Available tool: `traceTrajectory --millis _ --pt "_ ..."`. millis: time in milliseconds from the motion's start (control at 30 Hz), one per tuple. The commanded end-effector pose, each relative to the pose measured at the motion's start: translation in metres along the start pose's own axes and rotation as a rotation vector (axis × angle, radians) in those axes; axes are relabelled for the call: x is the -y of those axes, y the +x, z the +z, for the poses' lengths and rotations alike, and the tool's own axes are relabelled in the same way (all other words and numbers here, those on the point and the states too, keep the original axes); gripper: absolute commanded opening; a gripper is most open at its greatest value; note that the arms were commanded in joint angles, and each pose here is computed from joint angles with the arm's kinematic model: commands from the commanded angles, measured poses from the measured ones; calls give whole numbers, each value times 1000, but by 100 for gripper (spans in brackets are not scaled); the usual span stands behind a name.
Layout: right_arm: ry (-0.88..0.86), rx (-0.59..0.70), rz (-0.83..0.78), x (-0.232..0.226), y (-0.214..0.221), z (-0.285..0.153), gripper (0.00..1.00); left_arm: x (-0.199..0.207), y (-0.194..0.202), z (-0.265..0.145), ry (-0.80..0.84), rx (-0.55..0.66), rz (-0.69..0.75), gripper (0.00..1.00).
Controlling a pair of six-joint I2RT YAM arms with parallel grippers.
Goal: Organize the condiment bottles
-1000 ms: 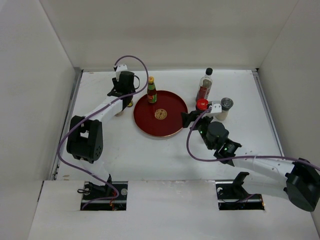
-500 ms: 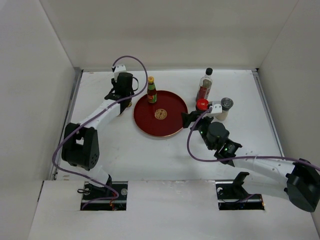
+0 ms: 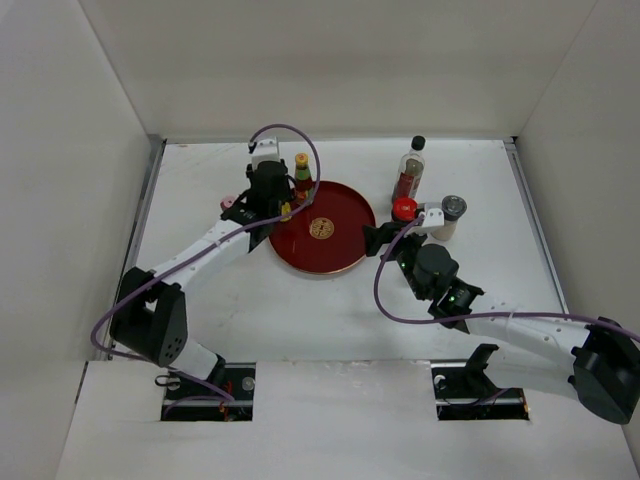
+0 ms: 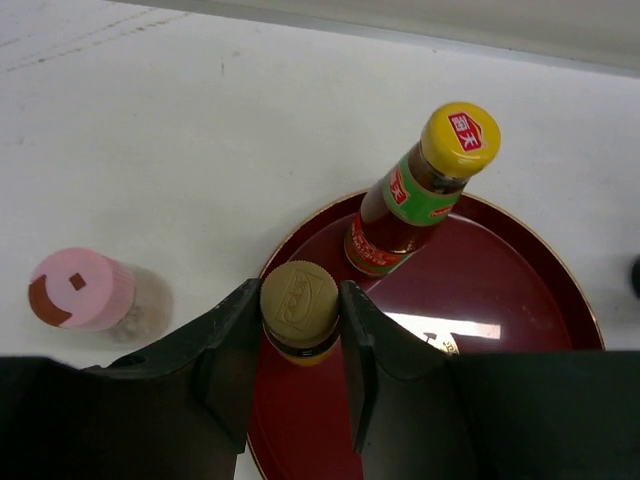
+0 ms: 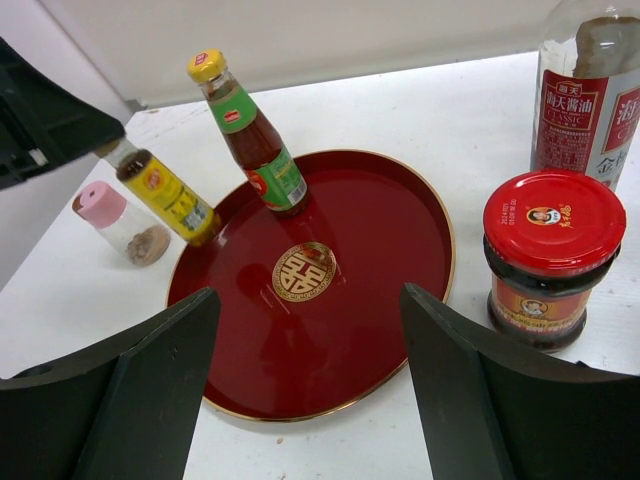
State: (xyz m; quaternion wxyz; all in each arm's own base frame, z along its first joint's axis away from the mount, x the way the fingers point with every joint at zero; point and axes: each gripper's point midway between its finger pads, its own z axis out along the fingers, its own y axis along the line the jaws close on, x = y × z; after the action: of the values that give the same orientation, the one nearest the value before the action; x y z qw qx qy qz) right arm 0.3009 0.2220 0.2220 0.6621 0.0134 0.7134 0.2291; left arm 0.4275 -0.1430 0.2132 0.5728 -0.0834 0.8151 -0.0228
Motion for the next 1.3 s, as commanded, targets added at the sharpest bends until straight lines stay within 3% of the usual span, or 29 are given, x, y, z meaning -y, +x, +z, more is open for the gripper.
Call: traceTrajectory --millis 0,467,600,800,1067,1267 --pt "-26 48 40 -8 -14 3 79 18 -22 5 52 103 -63 19" --pt "-29 56 42 -8 -17 2 80 31 20 25 65 73 -30 27" --pt "-31 61 41 -8 -20 1 80 28 22 24 43 83 -26 54" --pt "-27 56 39 -7 -18 2 80 22 2 5 29 128 -34 79" --pt "-30 63 41 -8 -20 1 80 -41 -11 -49 -86 183 -106 86" --pt "-35 51 36 -11 -16 3 80 -96 19 -31 -207 86 -175 86"
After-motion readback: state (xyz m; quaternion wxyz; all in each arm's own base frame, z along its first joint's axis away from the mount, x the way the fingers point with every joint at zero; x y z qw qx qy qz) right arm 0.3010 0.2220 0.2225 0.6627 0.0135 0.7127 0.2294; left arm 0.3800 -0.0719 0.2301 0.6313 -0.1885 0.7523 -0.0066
